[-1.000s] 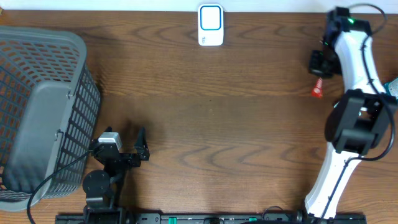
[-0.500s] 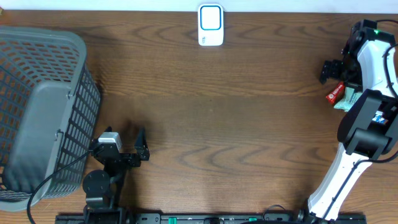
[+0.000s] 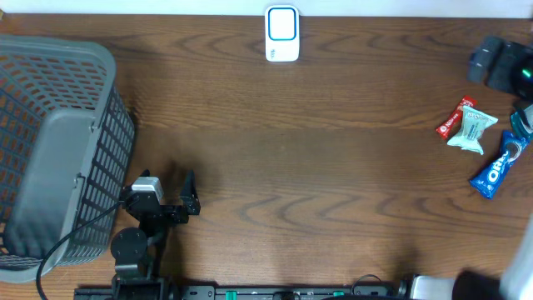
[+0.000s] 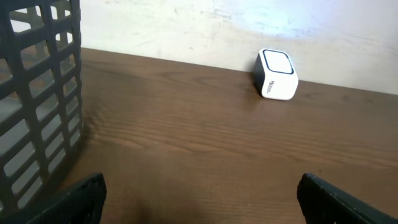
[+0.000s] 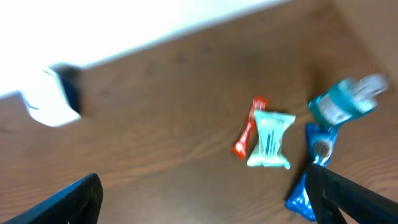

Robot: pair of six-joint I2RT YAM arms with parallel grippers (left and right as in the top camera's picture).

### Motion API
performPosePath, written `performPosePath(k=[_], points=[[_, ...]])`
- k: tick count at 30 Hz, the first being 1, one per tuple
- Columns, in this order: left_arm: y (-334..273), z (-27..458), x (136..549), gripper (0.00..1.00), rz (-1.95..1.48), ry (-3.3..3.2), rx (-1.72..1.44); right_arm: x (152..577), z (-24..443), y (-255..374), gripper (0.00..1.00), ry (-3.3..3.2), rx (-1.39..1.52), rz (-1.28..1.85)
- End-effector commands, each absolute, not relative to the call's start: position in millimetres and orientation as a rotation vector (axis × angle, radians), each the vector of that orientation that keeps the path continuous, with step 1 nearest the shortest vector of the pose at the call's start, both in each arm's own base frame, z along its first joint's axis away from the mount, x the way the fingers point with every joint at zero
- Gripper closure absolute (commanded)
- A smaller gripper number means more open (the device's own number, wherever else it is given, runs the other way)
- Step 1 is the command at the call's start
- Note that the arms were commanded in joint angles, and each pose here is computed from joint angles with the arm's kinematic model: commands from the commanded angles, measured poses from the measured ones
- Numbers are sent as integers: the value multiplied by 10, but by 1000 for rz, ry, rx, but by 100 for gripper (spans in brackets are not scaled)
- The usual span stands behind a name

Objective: Scan the item barcode

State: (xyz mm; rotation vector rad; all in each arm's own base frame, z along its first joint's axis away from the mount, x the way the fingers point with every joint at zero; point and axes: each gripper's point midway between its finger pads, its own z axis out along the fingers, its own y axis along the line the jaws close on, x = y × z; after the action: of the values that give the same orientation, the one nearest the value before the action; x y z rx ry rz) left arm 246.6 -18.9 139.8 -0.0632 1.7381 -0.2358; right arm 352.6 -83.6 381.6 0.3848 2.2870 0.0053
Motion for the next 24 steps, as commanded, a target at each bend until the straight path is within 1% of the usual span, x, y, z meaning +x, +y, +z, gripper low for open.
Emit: performPosePath(k=[1, 6, 10, 15, 19, 24], points=[[-197, 1240, 2448, 2, -248, 1788, -71, 3300, 4059, -715, 1, 2221, 346, 26], [-197, 1240, 2448, 2, -248, 1788, -71, 2786, 4525, -703, 1, 2070, 307, -98], [-197, 1240, 2448, 2, -248, 1788, -71, 2455, 4725, -608, 1, 1993, 292, -105], [-197, 1240, 2448, 2, -248, 1788, -71, 2075, 4838, -495, 1, 1916, 247, -129], [-197, 1240, 2448, 2, -248, 1788, -71, 1886, 4886, -341, 1, 1806, 123, -151], [-197, 1240, 2448, 2, -248, 1788, -71, 1691, 4785, -179, 1, 1642, 39, -126]])
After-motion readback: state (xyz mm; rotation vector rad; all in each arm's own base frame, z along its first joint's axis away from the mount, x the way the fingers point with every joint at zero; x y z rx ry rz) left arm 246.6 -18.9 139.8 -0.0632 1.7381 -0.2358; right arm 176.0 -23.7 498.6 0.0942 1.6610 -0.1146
